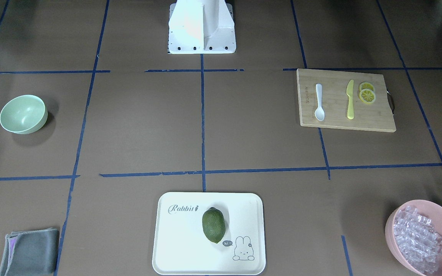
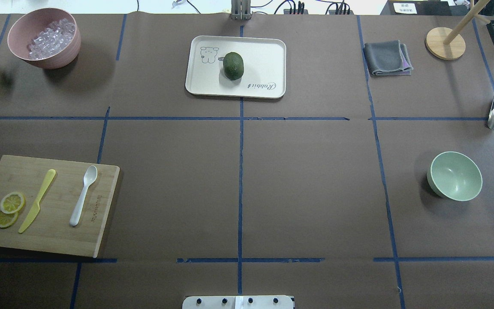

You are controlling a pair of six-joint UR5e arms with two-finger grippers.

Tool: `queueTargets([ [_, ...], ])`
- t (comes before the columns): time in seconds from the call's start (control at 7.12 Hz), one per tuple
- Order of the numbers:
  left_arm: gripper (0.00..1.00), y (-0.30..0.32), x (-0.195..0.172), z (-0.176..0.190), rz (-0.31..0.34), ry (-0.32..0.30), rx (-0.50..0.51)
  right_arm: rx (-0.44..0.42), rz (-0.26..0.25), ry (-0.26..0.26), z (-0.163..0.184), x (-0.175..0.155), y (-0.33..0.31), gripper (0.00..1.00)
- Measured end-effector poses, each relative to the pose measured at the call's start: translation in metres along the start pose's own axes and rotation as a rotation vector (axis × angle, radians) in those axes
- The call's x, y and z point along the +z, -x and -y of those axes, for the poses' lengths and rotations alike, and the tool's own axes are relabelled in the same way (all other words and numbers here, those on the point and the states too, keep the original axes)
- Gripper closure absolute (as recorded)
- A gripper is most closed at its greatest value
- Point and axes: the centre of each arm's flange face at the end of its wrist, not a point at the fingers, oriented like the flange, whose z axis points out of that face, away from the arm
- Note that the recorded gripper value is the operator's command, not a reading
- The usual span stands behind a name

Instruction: Place spoon in bowl

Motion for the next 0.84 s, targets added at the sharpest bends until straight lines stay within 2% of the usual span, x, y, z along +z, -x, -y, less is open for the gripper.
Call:
queueTargets([
  [0.84,0.0,-0.004,-0.0019,0.0008,-0.005,-0.005,0.006,-0.003,0.003,-0.001,-0.0003,-0.0005,0.0011,0.0],
])
